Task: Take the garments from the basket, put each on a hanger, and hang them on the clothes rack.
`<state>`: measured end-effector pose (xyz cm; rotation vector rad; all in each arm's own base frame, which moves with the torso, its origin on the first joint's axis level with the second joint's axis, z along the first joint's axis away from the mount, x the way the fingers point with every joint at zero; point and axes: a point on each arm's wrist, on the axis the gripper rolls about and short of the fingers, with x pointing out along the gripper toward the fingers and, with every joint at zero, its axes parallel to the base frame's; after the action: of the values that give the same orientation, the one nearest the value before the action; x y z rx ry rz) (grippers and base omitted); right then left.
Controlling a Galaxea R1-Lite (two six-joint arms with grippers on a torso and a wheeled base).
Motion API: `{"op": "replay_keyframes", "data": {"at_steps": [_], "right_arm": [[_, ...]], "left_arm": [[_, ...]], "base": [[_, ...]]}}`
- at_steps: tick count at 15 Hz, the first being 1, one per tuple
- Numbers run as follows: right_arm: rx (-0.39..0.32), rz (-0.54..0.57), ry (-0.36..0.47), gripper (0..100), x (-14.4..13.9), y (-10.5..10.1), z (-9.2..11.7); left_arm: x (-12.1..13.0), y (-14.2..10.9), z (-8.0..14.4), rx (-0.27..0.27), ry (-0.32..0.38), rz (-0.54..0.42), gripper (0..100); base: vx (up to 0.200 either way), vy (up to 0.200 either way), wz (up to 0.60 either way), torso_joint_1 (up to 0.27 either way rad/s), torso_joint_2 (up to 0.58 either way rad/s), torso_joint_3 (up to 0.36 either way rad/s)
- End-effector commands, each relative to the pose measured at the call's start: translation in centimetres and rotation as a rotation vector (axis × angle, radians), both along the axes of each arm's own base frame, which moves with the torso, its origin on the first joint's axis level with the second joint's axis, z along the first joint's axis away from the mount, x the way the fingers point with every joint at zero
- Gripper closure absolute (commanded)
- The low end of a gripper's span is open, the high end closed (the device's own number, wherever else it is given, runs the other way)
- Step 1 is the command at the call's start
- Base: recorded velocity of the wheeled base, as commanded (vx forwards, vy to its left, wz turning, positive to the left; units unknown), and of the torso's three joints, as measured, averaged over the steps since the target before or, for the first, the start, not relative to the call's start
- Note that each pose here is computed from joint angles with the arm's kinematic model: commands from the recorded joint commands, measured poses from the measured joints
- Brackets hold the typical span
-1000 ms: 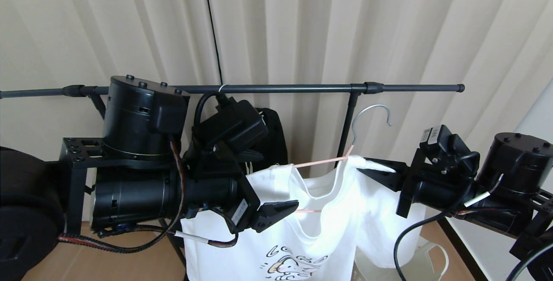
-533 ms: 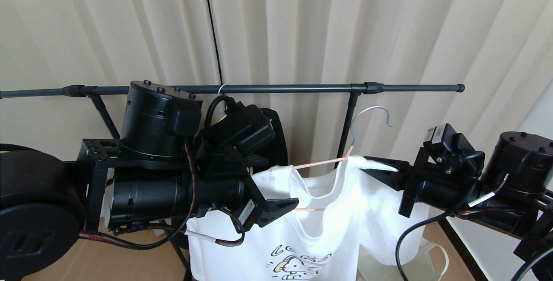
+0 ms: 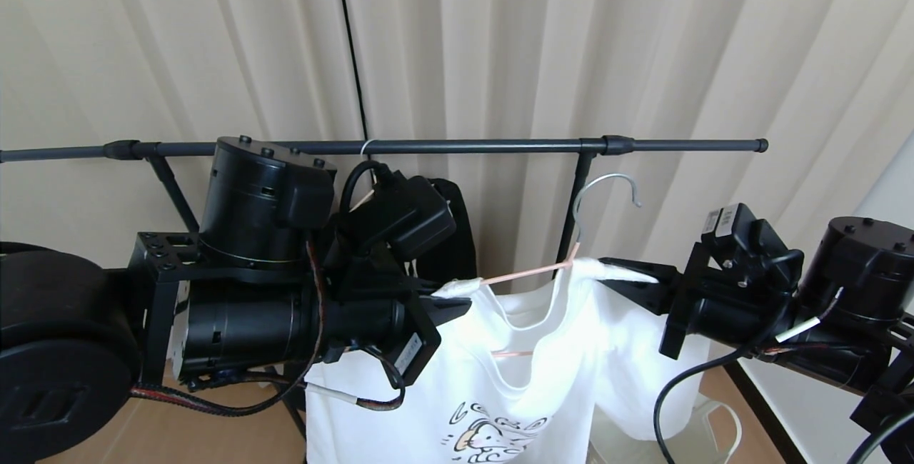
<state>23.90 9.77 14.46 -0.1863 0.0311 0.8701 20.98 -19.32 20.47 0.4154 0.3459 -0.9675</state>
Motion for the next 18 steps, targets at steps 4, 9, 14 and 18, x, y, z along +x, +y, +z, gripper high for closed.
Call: {"op": "replay_keyframes", "data": {"at_steps": [4,9,14,18], "right_arm": [[-0.029,0.0,-0.038,100,0.0,0.0,0.1],[-0.029,-0.001,-0.038,100,0.0,0.0,0.1],[-0.025,-0.012,-0.048,0,-0.4,-0.6,0.5],[-0.024,-0.026,-0.059,0,-0.5,-1.1,0.7]], "left_arm": [[-0.1,0.2,0.0,0.001,-0.001,0.007,100],[-0.4,0.7,0.0,0.009,-0.009,0.032,100],[0.1,1.0,-0.1,-0.011,-0.053,0.08,100],[0.3,1.6,0.1,-0.018,-0.061,0.101,100]], "base": [[0.0,0.0,0.0,0.0,0.0,0.0],[0.0,0.0,0.0,0.0,0.0,0.0],[0.0,0.0,0.0,0.0,0.0,0.0],[0.0,0.0,0.0,0.0,0.0,0.0]]}}
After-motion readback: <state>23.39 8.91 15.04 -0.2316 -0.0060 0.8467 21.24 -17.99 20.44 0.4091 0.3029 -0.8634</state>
